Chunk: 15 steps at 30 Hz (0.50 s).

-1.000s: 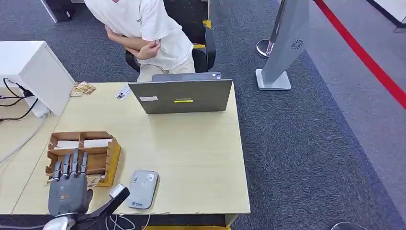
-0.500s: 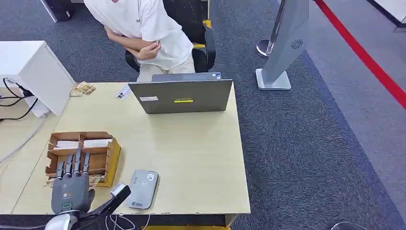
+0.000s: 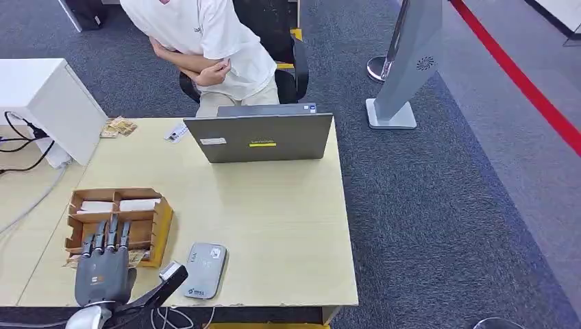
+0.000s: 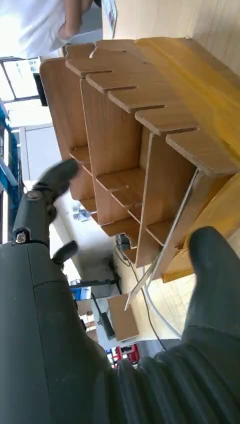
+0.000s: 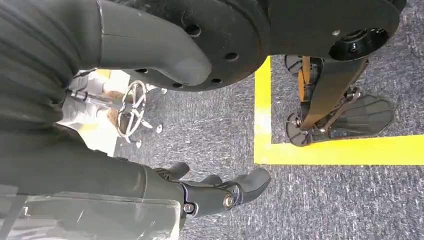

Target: Pass the card to the sensor for recognition and then transmit it.

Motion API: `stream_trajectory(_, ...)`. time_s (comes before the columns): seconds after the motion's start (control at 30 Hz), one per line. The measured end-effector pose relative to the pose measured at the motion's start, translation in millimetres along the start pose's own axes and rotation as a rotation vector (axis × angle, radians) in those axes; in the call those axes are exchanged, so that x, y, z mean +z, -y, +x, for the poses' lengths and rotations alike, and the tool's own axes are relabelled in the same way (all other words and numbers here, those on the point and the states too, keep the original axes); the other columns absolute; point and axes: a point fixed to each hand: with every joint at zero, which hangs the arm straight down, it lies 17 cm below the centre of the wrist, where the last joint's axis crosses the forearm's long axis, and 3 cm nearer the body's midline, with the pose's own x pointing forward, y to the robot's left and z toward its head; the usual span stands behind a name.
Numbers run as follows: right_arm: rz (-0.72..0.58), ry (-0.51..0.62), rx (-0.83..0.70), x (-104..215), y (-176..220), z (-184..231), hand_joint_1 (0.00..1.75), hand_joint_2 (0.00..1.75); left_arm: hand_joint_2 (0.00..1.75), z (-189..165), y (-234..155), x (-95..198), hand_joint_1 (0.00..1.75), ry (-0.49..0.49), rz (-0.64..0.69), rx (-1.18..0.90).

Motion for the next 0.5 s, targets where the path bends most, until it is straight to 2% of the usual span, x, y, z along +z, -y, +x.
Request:
stream_trajectory(0.33,0.000,0.004,0.009,0,0,1,0.00,1.75,1.75,3,6,1,1.75,0.013,-0.031,0.038)
stream_trajectory(0.5,-0.005,-0.029,0.008,0,1,-6,0.00,1.75,1.75,3,13,3,1.75,0.017,-0.062,0.054)
